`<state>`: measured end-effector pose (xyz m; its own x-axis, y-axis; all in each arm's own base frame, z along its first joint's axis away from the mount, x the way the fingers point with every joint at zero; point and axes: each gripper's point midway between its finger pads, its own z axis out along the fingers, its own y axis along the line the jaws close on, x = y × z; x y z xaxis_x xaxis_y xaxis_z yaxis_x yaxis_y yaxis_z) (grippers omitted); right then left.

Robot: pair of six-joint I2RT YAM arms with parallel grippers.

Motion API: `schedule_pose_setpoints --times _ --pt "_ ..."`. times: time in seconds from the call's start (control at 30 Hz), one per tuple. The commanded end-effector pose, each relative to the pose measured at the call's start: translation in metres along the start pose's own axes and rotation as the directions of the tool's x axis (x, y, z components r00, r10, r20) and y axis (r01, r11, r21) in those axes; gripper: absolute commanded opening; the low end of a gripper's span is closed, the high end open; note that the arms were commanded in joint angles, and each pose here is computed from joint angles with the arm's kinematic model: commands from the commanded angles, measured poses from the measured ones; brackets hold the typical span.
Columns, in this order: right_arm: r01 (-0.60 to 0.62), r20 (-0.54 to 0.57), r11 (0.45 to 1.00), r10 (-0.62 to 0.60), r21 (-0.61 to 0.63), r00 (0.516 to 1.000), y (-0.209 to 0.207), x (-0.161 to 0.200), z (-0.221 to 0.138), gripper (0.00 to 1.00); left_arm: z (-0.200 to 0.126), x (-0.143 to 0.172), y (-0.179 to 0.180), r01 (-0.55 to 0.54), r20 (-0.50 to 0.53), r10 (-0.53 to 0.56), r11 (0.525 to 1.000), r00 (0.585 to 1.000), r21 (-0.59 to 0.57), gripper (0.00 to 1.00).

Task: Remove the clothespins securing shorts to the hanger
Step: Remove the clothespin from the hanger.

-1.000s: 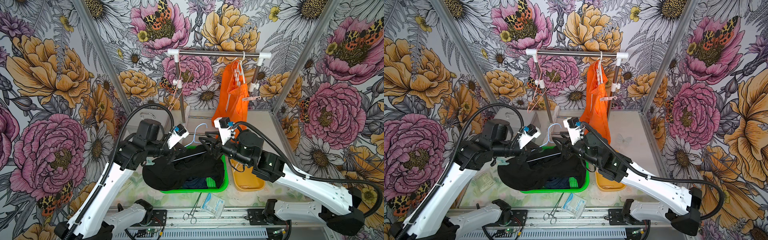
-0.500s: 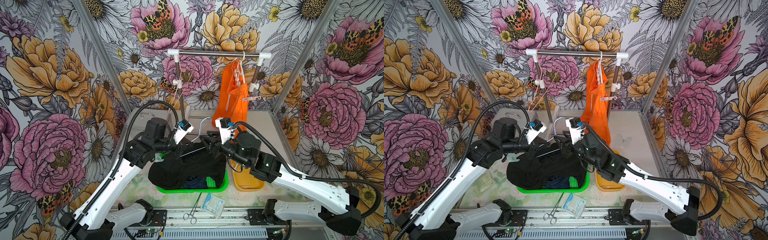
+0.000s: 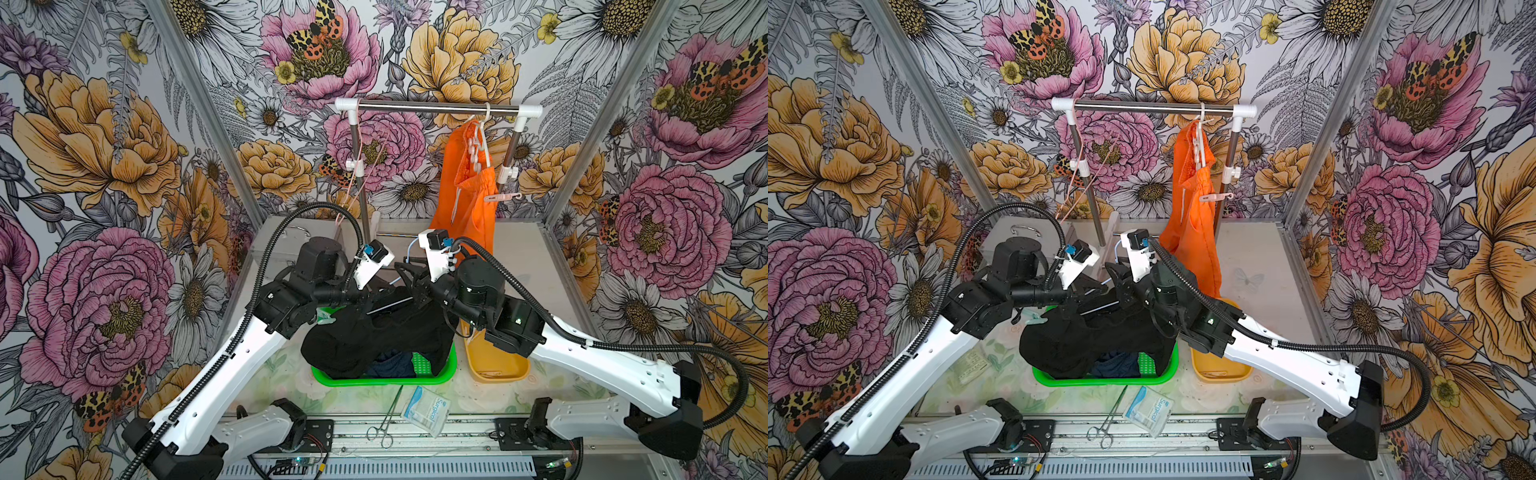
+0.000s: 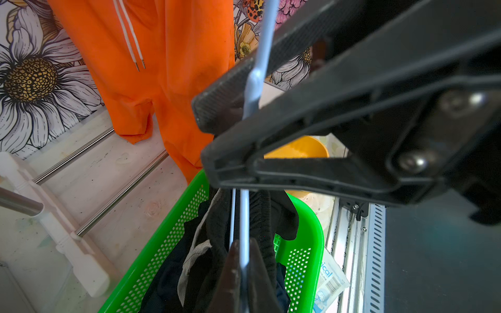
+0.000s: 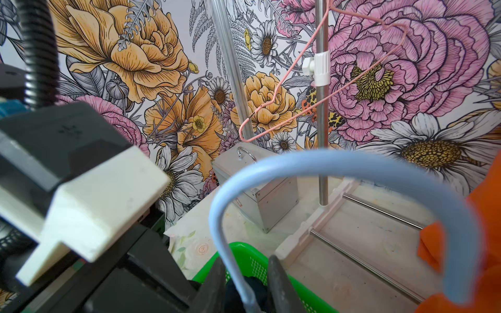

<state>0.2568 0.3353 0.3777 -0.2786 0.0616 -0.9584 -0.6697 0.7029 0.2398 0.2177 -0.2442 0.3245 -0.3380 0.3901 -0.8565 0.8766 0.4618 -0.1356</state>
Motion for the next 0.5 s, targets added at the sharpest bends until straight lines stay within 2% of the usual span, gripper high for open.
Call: schedule_pose_setpoints --times 0.0,0.2,0.37,0.47 --pt "0.002 0.031 1.000 -0.001 -0.005 1.000 0.002 -0.012 0.003 0.20 0.002 -0.023 -0.008 -0.035 0.091 0.031 0.999 0.995 0.039 0.00" --pt "0.023 0.024 1.000 -0.023 0.009 0.999 -0.003 -0.006 0.004 0.01 0.005 -0.024 -0.007 -0.037 0.100 0.034 0.999 0.994 0.034 0.00" --pt "0.073 0.016 0.997 -0.073 0.013 0.997 -0.006 -0.001 0.001 0.00 0.005 -0.025 -0.006 -0.037 0.111 0.034 0.999 0.993 0.025 0.01" --pt "0.105 0.007 0.994 -0.105 -0.005 0.994 -0.004 0.002 0.000 0.00 0.005 -0.026 -0.006 -0.035 0.113 0.032 0.999 0.993 0.026 0.20"
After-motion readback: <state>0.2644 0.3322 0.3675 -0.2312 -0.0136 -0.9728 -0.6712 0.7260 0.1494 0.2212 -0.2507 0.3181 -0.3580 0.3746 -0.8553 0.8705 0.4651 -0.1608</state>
